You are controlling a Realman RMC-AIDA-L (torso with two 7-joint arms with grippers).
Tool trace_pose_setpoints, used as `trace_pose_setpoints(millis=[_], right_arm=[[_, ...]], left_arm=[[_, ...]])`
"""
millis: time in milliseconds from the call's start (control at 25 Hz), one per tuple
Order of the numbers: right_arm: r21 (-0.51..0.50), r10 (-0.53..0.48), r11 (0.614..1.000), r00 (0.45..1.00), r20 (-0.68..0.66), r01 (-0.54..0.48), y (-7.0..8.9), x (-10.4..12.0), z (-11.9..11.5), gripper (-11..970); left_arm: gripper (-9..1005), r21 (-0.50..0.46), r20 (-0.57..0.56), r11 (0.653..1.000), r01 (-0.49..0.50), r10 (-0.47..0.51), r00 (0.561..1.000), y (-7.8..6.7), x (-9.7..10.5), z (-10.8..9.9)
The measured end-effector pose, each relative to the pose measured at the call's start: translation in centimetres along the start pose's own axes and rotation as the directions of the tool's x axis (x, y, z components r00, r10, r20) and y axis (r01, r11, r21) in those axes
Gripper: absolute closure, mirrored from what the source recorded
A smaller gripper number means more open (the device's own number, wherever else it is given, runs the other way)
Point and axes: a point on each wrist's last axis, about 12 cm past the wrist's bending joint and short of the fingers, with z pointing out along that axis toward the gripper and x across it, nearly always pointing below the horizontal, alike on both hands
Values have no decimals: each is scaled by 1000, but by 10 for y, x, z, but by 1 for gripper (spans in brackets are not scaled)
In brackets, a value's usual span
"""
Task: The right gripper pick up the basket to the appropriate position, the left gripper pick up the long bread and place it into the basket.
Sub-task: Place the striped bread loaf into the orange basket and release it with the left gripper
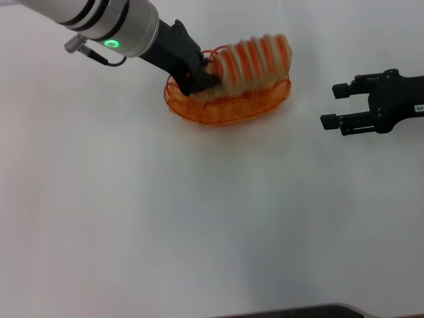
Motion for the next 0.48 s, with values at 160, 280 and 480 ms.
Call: trace_pose_setpoints(millis=[160,280,480], right_arm=[[-2,2,1000,1000,1,-2,0,-1,1,190],[-4,0,1000,1000,2,0,0,-3,1,189],[-7,-5,1000,1000,4,5,-1,-5,2,189]], left_arm=[[769,-35,25,999,19,-18,1000,2,2,2],[680,-31,23,999,20,-19,1000,2,3,3],[455,-19,23,1000,23,-23,999,0,4,4]])
